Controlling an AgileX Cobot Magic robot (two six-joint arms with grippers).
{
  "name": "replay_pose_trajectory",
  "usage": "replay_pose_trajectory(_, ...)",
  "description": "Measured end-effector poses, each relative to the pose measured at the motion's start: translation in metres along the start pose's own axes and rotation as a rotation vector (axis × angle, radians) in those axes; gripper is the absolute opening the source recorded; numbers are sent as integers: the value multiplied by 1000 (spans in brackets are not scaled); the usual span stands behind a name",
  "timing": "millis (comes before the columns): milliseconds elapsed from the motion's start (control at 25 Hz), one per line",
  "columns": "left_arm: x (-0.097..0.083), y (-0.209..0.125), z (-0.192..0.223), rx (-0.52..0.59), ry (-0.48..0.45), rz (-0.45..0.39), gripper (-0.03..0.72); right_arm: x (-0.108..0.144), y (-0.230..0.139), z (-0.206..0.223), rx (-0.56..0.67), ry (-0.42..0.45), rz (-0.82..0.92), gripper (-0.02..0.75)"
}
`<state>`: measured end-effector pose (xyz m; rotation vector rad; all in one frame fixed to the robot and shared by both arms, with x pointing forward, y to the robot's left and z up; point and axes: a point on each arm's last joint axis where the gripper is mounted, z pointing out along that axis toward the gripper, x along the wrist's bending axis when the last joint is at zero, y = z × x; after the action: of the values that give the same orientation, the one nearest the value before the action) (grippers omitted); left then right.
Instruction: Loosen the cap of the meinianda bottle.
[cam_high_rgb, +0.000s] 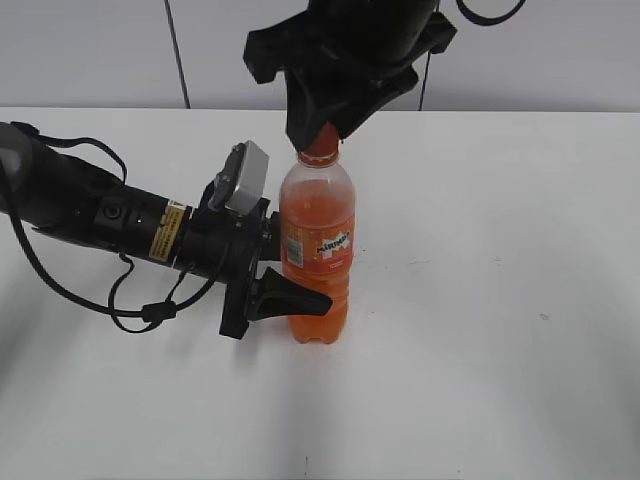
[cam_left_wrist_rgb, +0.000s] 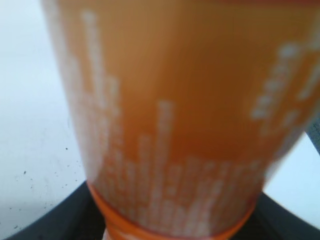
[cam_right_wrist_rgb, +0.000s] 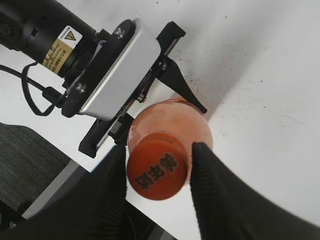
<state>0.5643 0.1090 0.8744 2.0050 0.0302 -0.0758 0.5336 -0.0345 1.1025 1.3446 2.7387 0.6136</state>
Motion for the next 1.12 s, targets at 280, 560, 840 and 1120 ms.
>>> replay_pose_trajectory(280, 0, 0, 0, 1, 1, 0, 403, 0, 0, 0, 2, 1, -12, 270)
replay_pose_trajectory(560, 0, 0, 0, 1, 0, 1, 403, 0, 0, 0, 1, 5, -315, 269)
replay_pose_trajectory(840, 0, 0, 0, 1, 0, 1, 404, 1, 1, -2, -5, 4, -852, 269)
replay_pose_trajectory(1120, 0, 0, 0, 1, 2, -1, 404, 1, 1, -2, -5, 0, -1394, 255)
